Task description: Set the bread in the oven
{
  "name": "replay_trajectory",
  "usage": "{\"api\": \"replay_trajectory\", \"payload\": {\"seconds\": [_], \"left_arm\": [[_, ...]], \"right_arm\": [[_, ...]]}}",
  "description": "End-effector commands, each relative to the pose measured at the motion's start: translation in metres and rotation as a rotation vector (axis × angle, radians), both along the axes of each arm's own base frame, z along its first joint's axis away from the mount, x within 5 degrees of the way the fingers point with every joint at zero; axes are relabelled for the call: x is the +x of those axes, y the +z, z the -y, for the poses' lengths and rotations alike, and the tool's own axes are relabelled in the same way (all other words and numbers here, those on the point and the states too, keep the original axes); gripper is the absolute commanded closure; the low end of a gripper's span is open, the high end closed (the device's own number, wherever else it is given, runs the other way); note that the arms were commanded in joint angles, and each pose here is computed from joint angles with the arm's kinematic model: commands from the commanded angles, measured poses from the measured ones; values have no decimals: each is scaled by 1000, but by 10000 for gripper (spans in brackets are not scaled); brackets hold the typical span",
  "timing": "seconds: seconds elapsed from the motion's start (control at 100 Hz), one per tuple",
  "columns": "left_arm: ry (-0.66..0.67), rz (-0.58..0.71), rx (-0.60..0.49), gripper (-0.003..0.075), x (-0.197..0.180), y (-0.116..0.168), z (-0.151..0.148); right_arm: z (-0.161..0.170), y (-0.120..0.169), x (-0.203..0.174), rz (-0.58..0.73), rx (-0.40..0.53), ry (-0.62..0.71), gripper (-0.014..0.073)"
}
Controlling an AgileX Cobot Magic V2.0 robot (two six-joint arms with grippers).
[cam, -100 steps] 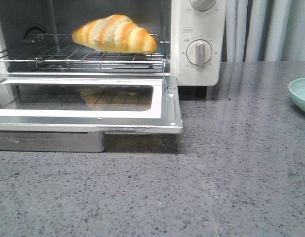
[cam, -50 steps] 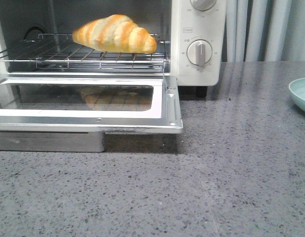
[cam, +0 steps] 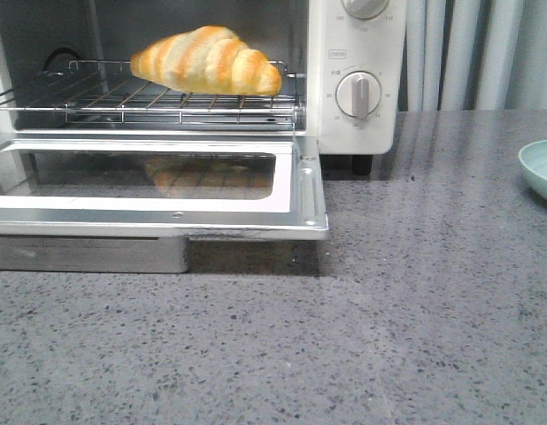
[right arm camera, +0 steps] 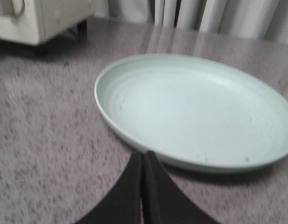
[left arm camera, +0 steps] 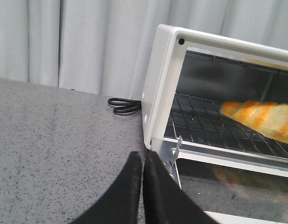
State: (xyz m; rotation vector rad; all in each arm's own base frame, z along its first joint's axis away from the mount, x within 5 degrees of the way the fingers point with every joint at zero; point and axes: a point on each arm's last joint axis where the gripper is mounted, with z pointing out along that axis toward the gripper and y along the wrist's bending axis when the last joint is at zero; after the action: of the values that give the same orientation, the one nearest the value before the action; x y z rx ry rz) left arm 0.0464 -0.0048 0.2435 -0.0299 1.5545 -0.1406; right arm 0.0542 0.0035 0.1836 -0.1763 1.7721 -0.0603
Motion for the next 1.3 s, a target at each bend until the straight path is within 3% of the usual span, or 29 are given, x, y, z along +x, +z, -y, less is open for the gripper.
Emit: {"api": "replay_trajectory", "payload": {"seconds": [0.0,0.12,0.24,1.29], "left_arm": [[1,130,-27,741,-6,17,-1],[1,130,-27,741,-6,17,-1],[1,130,-27,741,-6,17,-1],[1,130,-27,741,-6,17,-1]], "right_arm": [[2,-1,-1,31,-42,-17,671],[5,-2,-1,19,-91,-62,671],[8,-2,-1,16,-10,-116,671],[8,-5,-1,-12,-2,-121,671]]}}
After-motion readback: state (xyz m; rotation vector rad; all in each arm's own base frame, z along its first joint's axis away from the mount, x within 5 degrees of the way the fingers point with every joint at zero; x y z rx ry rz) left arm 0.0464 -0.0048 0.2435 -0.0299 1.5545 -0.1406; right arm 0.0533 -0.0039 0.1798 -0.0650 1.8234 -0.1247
